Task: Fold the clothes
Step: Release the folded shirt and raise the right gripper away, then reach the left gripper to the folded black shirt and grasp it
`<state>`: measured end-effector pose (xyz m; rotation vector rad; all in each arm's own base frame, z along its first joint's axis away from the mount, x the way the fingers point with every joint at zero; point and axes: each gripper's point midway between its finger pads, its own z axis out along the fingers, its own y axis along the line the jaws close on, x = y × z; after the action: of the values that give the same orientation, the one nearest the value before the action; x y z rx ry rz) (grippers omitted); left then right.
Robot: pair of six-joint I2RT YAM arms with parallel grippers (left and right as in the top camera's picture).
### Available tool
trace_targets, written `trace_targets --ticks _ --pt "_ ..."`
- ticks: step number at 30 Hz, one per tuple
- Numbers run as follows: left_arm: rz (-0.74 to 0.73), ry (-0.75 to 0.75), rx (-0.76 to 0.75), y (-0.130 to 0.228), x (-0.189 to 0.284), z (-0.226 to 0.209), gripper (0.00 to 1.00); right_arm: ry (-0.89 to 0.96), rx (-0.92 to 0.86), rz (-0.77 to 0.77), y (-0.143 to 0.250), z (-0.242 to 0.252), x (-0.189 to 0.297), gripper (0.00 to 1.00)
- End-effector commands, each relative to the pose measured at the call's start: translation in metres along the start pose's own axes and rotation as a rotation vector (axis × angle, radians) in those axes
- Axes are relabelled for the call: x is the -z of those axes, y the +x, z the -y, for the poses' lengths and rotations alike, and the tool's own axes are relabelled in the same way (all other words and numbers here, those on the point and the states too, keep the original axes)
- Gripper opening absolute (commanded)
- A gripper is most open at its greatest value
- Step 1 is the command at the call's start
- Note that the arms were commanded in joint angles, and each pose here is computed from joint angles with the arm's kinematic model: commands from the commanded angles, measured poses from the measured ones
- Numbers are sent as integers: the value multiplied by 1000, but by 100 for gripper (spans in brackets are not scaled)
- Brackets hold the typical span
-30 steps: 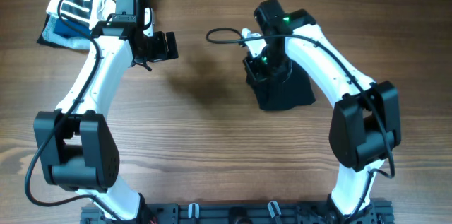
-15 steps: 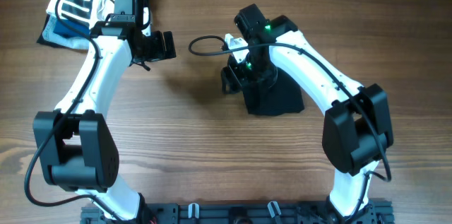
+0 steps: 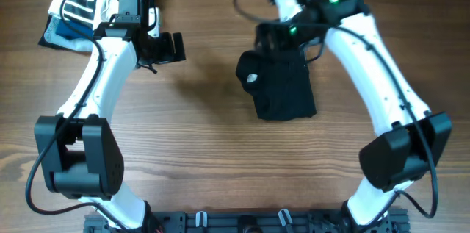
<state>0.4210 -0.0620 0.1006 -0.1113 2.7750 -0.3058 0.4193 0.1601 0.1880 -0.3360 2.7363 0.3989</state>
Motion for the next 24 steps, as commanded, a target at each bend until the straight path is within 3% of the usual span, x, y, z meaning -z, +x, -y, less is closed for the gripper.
trace_targets --ticks 1,5,9,15,24 --pt "-59 221 -111 14 -6 55 100 32 -177 50 -11 60 13 100" --pt "-140 376 -133 35 -23 104 100 32 -294 83 -10 110 28 100" --pt "-198 420 -14 49 -47 150 100 60 -354 81 0 142 38 100" --pt "-288 309 66 93 -85 185 100 71 -359 80 3 150 40 100" --pt "-303 339 41 117 -89 226 100 71 -359 82 2 151 40 100"
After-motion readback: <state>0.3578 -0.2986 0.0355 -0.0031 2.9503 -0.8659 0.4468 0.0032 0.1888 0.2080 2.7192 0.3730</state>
